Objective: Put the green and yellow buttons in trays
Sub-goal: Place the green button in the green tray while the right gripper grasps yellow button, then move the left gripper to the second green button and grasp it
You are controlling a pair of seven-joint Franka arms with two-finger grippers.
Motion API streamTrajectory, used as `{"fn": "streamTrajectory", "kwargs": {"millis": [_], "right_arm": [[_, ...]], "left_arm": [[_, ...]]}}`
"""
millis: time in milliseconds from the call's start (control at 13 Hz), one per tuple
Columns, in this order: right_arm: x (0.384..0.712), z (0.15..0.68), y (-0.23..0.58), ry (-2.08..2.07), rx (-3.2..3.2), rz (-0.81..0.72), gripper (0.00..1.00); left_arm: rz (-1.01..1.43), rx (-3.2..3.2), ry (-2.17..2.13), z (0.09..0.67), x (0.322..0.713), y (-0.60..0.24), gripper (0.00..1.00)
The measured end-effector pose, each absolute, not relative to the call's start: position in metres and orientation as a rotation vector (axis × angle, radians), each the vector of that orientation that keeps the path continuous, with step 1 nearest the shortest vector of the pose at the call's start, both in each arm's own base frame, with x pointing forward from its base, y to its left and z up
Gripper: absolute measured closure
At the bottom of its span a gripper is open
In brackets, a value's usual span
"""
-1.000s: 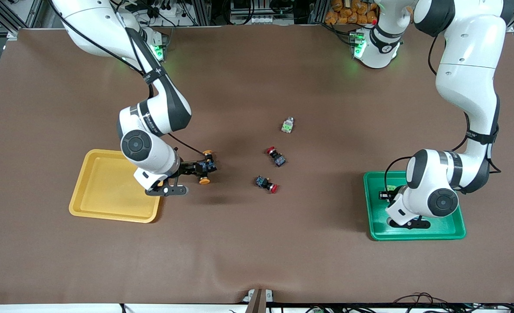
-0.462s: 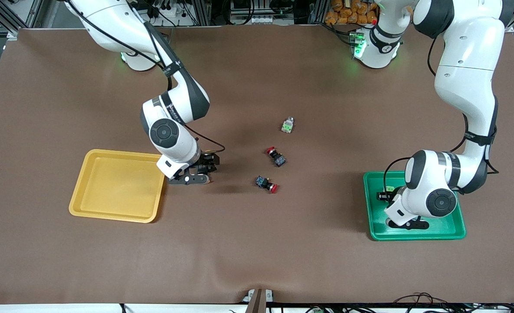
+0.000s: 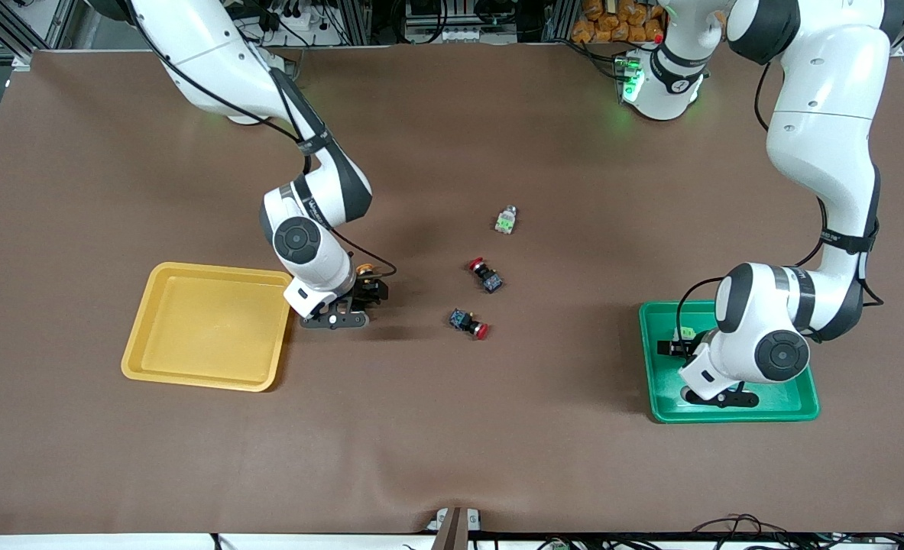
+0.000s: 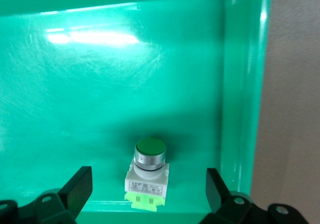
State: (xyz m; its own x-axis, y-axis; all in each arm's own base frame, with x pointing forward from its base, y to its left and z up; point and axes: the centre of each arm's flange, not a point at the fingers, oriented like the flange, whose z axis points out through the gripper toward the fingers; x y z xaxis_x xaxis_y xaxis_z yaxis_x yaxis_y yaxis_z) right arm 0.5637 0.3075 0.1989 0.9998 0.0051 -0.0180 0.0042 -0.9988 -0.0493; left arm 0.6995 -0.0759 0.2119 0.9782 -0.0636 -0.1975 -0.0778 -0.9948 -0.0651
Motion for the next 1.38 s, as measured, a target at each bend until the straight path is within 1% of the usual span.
{"fn": "streamTrajectory", "kwargs": {"millis": [308, 385, 462, 538, 769, 846, 1385], "right_arm": [[0.567, 0.19, 0.297, 0.018, -3.098, 0.023, 0.0], [0.566, 0.187, 0.296, 0.02, -3.096, 0.014, 0.04], [0.564, 0.184, 0.295, 0.021, -3.097, 0.013, 0.06], [0.563, 0.181, 0.295, 0.02, -3.098, 0.019, 0.17], [0.561, 0.181, 0.298, 0.032, -3.096, 0.019, 0.56], [0.561, 0.181, 0.299, 0.038, -3.096, 0.019, 0.6], [0.561, 0.181, 0.299, 0.057, -3.094, 0.014, 0.6]], "left_arm": [[0.285, -3.073, 0.161, 0.241, 0.697, -0.103, 0.0], [0.29, -3.078, 0.166, 0.25, 0.695, -0.113, 0.0], [0.294, -3.083, 0.162, 0.256, 0.692, -0.123, 0.0], [0.292, -3.092, 0.16, 0.263, 0.69, -0.135, 0.0], [0.311, -3.112, 0.141, 0.275, 0.681, -0.168, 0.0], [0.322, -3.116, 0.136, 0.277, 0.677, -0.177, 0.0], [0.437, -3.128, 0.103, 0.29, 0.646, -0.247, 0.0]]}}
